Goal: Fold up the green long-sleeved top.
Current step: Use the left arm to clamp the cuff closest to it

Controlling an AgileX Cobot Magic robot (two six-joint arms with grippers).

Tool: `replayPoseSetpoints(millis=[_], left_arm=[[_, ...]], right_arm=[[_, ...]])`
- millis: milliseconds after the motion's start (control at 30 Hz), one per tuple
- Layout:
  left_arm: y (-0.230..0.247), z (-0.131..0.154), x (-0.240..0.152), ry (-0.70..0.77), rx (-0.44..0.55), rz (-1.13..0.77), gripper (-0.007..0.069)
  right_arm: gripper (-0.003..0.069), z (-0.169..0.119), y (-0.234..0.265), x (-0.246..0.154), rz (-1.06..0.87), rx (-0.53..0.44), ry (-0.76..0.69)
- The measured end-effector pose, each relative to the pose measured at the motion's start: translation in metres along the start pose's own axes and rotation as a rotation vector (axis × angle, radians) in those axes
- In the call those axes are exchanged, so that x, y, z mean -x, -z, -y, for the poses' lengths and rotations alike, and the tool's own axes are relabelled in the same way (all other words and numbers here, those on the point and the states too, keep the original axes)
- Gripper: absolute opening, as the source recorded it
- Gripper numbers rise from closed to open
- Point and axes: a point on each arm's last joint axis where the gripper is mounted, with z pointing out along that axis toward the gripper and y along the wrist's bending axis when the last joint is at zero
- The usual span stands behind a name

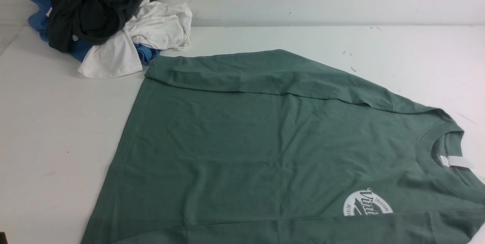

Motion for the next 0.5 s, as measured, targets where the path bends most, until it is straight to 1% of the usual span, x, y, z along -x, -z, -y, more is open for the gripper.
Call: replayPoseSetpoints(millis=[67,100,133,233,267,333,400,433,467,500], left_arm=[[0.000,0.001,0.002,0.079,-0.017,0.028,-0.0007],[0.000,0.002,0.004,0.142,-0.030,0.045,-0.0007],[0.000,0.004,0.006,0.224,-0.047,0.061,-0.0007],[0.001,0.007,0.012,0.600,-0.118,0.104,-0.0007],[0.001,0.008,0.013,0.694,-0.135,0.110,-0.0007],[0.002,0.010,0.016,0.943,-0.186,0.119,-0.0007],[0.003,0.011,0.019,1.111,-0.225,0.121,-0.0007],[0.003,0.011,0.020,1.162,-0.237,0.126,-0.0007],[0.003,0.011,0.020,1.179,-0.241,0.127,-0.0007],[0.003,0.011,0.021,1.202,-0.251,0.131,-0.0007]], right_arm=[[-0.0015,0.000,0.000,0.000,0.000,0.002,-0.010],[-0.0015,-0.001,0.000,0.000,0.000,-0.006,-0.036],[-0.0015,-0.002,0.000,0.000,-0.005,0.017,-0.078],[-0.0015,-0.005,0.000,0.000,-0.011,0.053,-0.263],[-0.0015,-0.006,0.000,0.000,-0.015,0.067,-0.337],[-0.0015,-0.010,0.001,0.000,-0.031,0.102,-0.525],[-0.0015,-0.014,0.001,0.000,-0.057,0.149,-0.749],[-0.0015,-0.017,0.002,0.002,-0.063,0.176,-0.884],[-0.0015,-0.017,0.002,0.003,-0.064,0.185,-0.919],[-0.0015,-0.019,0.002,0.005,-0.064,0.213,-1.038]])
